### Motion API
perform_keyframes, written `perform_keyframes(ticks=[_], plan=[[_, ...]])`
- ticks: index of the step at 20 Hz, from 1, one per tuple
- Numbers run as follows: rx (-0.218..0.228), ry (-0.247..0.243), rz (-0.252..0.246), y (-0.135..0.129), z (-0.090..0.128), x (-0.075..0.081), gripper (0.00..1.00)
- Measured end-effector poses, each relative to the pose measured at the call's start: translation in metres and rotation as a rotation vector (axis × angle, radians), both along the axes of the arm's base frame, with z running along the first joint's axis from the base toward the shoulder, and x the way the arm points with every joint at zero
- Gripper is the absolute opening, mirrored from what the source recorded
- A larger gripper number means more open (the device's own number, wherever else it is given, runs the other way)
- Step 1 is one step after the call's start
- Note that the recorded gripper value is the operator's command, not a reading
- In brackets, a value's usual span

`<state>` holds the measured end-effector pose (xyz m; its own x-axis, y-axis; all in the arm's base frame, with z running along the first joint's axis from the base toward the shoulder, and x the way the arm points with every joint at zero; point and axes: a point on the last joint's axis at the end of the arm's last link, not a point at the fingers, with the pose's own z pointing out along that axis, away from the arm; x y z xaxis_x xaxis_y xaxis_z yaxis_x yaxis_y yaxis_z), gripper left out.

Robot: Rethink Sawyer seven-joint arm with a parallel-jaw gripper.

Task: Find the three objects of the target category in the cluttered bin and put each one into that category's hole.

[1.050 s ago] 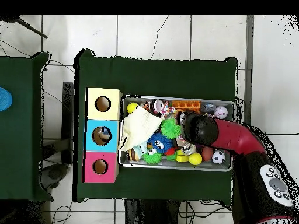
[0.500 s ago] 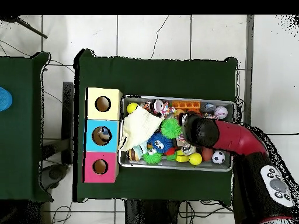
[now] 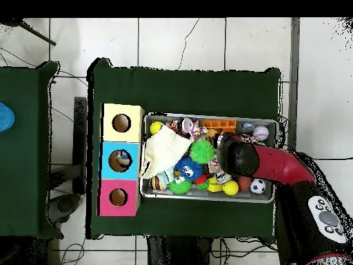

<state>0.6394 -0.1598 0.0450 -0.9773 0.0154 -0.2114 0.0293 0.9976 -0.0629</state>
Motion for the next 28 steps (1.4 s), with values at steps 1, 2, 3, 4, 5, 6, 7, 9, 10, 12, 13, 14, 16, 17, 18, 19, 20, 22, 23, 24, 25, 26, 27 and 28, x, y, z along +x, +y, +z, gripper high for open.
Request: perform_keyframes(ticks=[1,2,3,4,5,6,7,9,10,12,13,14,16,17,18,19,20,22,23,24,25,26,27,28], plan=[[-0.001,-0.003,-0.002,-0.002,-0.001,-0.001,1.00],[0.000,-0.007,-0.006,-0.004,-0.003,-0.001,1.00],[0.000,-0.011,-0.010,-0.007,-0.005,-0.002,1.00],[0.001,-0.012,-0.013,-0.008,-0.006,-0.002,1.00],[0.003,-0.012,-0.016,-0.009,-0.009,-0.004,1.00],[0.005,-0.010,-0.017,-0.010,-0.010,-0.004,1.00],[0.006,-0.008,-0.017,-0.009,-0.011,-0.005,1.00],[0.010,-0.003,-0.017,-0.008,-0.014,-0.006,1.00],[0.011,-0.002,-0.017,-0.008,-0.015,-0.007,1.00],[0.013,0.001,-0.017,-0.008,-0.017,-0.007,1.00],[0.014,0.003,-0.017,-0.007,-0.018,-0.008,1.00],[0.015,0.004,-0.018,-0.007,-0.019,-0.008,1.00],[0.018,0.007,-0.019,-0.006,-0.020,-0.009,1.00],[0.019,0.007,-0.020,-0.006,-0.020,-0.009,1.00],[0.020,0.007,-0.021,-0.006,-0.020,-0.009,1.00],[0.022,0.007,-0.024,-0.006,-0.020,-0.009,1.00],[0.023,0.007,-0.026,-0.006,-0.020,-0.009,1.00],[0.024,0.007,-0.028,-0.006,-0.020,-0.008,1.00],[0.025,0.006,-0.029,-0.006,-0.020,-0.008,1.00],[0.026,0.007,-0.030,-0.005,-0.020,-0.008,1.00],[0.026,0.007,-0.030,-0.005,-0.020,-0.008,1.00],[0.026,0.007,-0.030,-0.006,-0.020,-0.008,1.00],[0.026,0.007,-0.030,-0.005,-0.020,-0.008,1.00],[0.026,0.007,-0.031,-0.006,-0.020,-0.008,1.00]])
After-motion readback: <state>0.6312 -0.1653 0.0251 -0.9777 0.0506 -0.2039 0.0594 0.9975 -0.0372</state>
